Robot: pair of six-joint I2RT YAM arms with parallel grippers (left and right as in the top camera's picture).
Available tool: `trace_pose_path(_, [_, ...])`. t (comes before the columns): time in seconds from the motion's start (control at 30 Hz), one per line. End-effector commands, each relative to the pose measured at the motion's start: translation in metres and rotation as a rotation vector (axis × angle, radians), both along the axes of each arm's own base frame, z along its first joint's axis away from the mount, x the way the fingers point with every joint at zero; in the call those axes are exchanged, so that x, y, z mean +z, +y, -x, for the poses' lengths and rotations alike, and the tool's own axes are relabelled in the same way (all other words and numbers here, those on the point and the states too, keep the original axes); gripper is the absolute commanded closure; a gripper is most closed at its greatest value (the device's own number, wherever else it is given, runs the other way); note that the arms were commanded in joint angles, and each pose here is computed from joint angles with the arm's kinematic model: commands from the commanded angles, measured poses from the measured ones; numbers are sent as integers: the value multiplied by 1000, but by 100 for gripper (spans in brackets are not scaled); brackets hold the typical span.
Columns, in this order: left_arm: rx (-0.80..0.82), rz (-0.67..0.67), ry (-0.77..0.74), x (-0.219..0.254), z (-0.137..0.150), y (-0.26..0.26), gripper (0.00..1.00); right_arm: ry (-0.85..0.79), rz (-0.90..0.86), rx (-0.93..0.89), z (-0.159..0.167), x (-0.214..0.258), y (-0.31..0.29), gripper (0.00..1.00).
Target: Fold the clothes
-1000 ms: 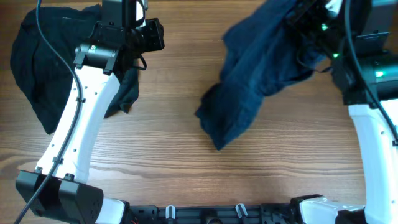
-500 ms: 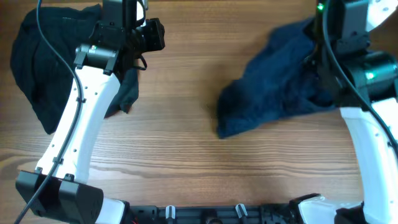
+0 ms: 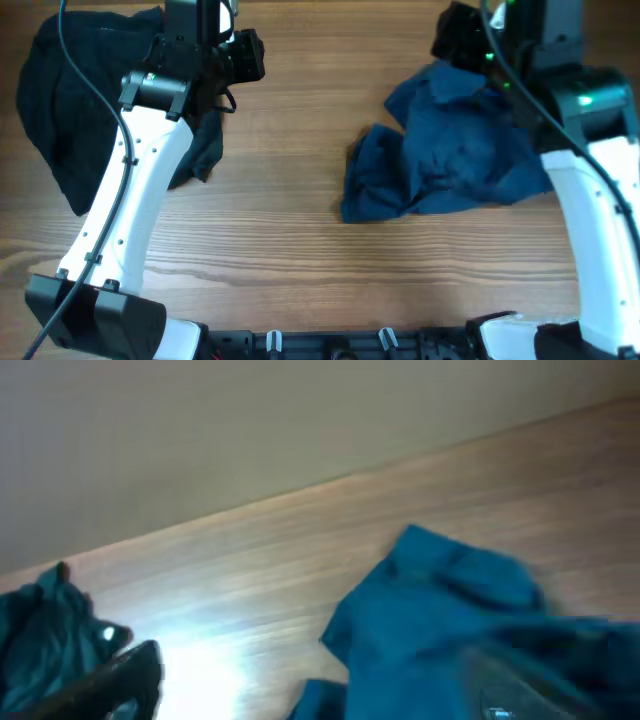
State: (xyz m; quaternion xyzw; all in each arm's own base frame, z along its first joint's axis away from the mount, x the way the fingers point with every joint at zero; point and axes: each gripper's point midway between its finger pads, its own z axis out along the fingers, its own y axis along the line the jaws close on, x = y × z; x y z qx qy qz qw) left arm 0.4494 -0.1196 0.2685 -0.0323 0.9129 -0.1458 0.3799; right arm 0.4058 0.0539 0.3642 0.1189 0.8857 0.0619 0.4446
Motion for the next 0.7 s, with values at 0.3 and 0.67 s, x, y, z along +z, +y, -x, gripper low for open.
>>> trace_pose_path(0.3, [-585,13,-38,-24,44,-167,51,276,-109,-217,58,-46,-150,0])
trace_pose_path(0.67, [-527,-38,-227,-13,9,-192,34,606,-450,-614,96,-167,-198,0])
